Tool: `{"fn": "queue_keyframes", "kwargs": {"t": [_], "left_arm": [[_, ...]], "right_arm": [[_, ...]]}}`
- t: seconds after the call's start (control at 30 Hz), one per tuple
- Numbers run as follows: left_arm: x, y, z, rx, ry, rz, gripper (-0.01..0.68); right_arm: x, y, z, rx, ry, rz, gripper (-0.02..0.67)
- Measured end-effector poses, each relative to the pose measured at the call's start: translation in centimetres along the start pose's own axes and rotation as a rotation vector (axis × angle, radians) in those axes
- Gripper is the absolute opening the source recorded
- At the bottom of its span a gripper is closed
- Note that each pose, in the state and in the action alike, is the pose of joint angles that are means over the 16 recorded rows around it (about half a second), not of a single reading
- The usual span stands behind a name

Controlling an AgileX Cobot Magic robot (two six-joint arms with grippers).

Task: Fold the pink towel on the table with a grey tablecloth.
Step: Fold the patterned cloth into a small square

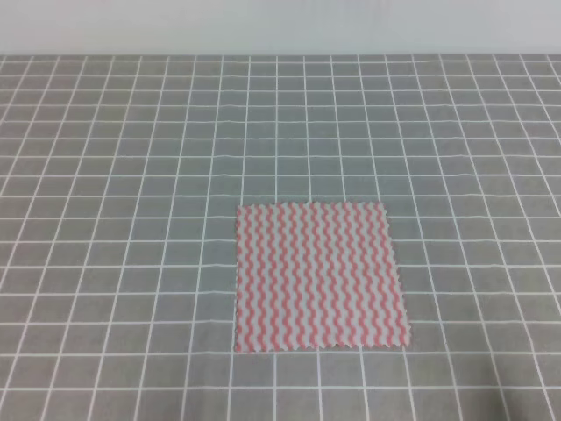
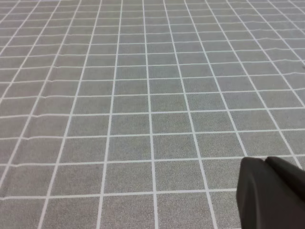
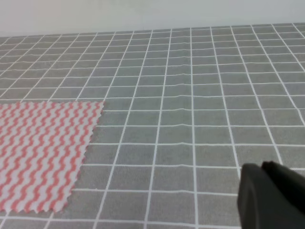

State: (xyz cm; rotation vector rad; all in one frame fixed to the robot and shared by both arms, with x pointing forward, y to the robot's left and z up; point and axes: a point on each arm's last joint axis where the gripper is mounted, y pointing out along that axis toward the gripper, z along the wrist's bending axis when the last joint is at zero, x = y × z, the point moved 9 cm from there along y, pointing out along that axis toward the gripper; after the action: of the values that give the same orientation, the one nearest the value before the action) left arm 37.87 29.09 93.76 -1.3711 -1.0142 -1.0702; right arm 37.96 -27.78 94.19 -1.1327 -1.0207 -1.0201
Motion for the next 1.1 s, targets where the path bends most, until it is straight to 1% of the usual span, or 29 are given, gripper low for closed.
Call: {"fn": "queue_keyframes", "kwargs": {"t": [1.1], "left_arm": [[-0.07, -0.01, 0.0, 0.0, -0.001, -0.013, -0.003]], "right_arm": [[-0.01, -0.02, 0.0, 0.001, 0.0, -0.003, -0.015]]}}
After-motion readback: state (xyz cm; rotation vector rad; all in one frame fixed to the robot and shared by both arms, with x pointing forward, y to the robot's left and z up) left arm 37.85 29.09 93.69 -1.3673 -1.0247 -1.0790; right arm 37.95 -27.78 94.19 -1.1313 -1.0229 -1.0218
